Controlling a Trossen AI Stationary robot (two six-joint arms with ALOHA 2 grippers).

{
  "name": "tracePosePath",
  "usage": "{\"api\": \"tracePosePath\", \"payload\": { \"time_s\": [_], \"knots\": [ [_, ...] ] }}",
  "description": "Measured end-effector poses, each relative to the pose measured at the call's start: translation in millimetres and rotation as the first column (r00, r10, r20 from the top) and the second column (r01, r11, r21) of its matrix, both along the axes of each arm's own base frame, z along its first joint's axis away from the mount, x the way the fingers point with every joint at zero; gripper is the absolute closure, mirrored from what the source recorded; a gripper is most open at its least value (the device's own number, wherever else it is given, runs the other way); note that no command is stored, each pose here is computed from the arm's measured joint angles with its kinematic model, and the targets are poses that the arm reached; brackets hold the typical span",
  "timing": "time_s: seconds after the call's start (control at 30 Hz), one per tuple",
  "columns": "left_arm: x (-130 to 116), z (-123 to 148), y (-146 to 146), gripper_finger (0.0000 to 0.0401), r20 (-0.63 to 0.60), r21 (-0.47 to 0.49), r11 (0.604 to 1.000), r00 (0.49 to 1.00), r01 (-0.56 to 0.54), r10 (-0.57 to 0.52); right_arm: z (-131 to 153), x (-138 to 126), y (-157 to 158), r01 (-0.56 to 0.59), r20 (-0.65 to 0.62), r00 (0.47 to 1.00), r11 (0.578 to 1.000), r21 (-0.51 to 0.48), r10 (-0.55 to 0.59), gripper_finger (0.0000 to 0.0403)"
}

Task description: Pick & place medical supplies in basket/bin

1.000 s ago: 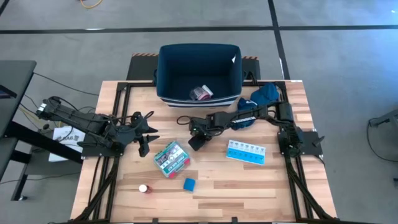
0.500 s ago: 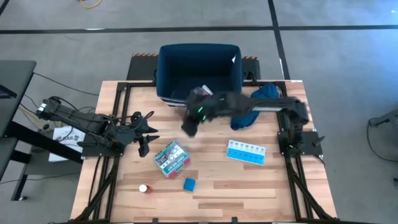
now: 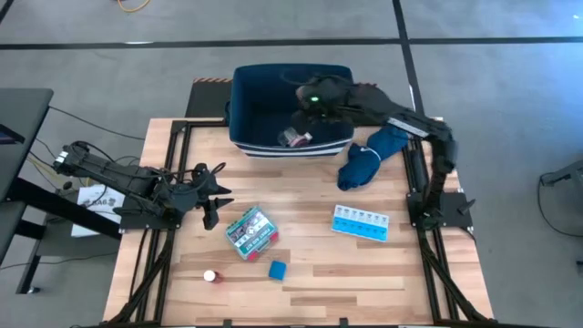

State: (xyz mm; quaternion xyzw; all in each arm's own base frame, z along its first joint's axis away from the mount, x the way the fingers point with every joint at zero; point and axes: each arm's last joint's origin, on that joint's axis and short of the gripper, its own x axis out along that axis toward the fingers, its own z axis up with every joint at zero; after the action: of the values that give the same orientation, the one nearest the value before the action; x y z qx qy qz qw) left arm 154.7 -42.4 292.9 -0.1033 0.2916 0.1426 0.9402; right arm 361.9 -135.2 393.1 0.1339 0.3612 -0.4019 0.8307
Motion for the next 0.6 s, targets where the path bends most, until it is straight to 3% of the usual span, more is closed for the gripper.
{"api": "tracePosePath", "payload": {
  "time_s": [0.1, 0.27, 0.37, 0.47, 0.6],
  "knots": [
    [-0.1, -0.1, 0.0, 0.0287, -0.001, 0.0, 1.0, 1.0, 0.0, 0.0, -36.8, 16.7, -19.4, 0.011, -0.12, 0.993, 0.999, 0.049, -0.005, 0.0308],
    [-0.5, -0.7, 0.2, 0.0287, -0.01, 0.005, 1.0, 1.0, 0.0, 0.0, -88.3, 44.1, -42.5, -0.009, -0.223, 0.974, 0.997, 0.071, 0.025, 0.0289],
    [-0.6, -0.7, 0.3, 0.0287, -0.01, 0.007, 1.0, 1.0, 0.001, -0.001, -113.0, 52.6, -52.3, -0.022, -0.247, 0.968, 0.99, 0.137, 0.056, 0.0265],
    [-0.6, -0.7, 0.4, 0.0287, -0.011, 0.019, 1.0, 1.0, 0.003, -0.002, -117.8, 52.0, -60.8, -0.055, -0.197, 0.975, 0.972, 0.23, 0.102, 0.0238],
    [-0.6, -0.5, 0.9, 0.0287, -0.011, 0.042, 0.999, 1.0, -0.001, 0.002, -115.6, 51.9, -67.6, -0.081, -0.133, 0.984, 0.961, 0.264, 0.12, 0.0201]
  ]
}}
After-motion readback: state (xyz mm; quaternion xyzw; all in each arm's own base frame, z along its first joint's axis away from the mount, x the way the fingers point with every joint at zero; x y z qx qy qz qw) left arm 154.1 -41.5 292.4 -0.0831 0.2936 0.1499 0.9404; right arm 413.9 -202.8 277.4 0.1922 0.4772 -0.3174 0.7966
